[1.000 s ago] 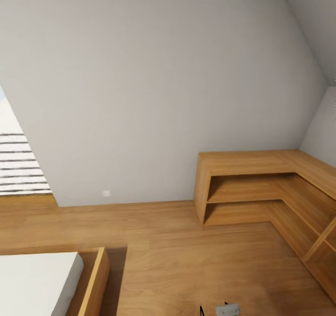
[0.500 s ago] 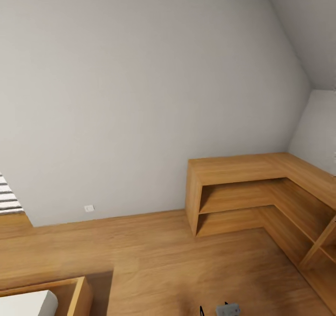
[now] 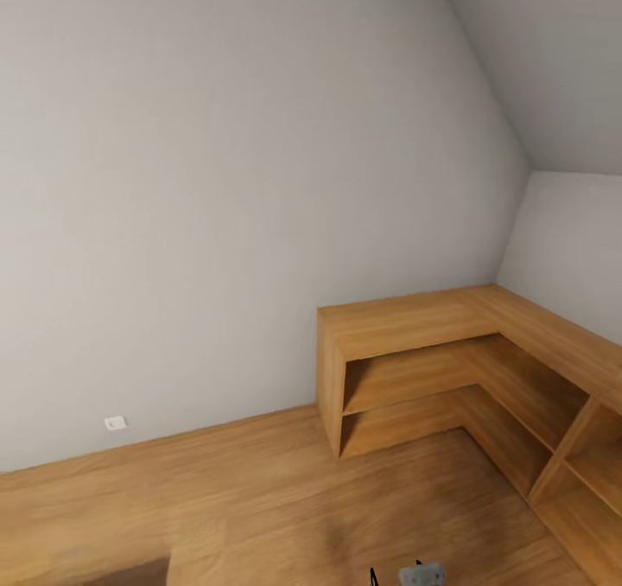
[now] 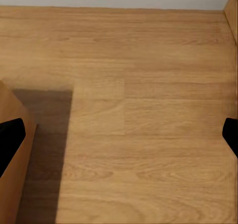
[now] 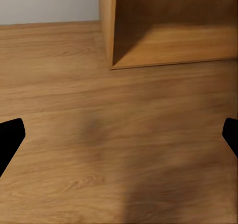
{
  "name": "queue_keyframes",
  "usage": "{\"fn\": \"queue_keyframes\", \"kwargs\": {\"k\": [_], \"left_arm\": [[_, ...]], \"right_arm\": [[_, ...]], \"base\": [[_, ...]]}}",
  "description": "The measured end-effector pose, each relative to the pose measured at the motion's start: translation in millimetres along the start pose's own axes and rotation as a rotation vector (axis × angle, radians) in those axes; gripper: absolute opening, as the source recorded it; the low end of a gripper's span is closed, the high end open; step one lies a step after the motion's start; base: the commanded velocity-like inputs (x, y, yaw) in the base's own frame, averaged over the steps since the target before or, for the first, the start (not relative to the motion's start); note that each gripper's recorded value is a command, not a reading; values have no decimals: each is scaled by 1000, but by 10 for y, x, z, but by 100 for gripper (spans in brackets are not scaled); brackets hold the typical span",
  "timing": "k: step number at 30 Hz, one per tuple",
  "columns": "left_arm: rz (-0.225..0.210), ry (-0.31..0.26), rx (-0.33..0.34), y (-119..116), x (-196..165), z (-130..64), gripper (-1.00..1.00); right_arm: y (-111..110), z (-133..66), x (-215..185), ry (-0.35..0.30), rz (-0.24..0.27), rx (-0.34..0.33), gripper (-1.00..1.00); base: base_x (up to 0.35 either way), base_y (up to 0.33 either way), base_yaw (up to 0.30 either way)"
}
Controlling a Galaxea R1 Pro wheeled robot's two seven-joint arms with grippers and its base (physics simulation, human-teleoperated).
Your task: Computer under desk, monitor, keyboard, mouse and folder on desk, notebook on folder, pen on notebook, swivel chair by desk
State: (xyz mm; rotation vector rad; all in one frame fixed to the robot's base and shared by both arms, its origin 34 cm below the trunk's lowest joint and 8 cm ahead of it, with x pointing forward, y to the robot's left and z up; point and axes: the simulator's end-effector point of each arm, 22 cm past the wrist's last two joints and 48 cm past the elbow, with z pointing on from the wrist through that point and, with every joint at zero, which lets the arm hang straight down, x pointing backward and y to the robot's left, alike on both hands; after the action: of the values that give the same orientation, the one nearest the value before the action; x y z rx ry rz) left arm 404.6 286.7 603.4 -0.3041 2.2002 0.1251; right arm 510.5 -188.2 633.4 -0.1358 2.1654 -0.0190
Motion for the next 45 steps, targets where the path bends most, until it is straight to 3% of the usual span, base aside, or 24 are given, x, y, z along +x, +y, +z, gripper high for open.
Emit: {"fn": "queue_keyframes", "kwargs": {"k": [13,22,35,45], "left_arm": [[-2,-9,1,-5,-38,8,100],[-3,-10,1,-6,-41,5,100],[-3,-9,1,-8,-37,5,100],[-1,-7,3,-14,-33,7,100]], "right_arm": [[-5,1,-44,-10,0,1,100],[-6,-1,-46,-9,0,1,100],[-7,-1,-43,-9,1,2,100],[-16,2,-39,-8,5,6,100]], "base": [[37,-5,-254],[272,0,-258],[321,0,-69],[133,0,-234]]}}
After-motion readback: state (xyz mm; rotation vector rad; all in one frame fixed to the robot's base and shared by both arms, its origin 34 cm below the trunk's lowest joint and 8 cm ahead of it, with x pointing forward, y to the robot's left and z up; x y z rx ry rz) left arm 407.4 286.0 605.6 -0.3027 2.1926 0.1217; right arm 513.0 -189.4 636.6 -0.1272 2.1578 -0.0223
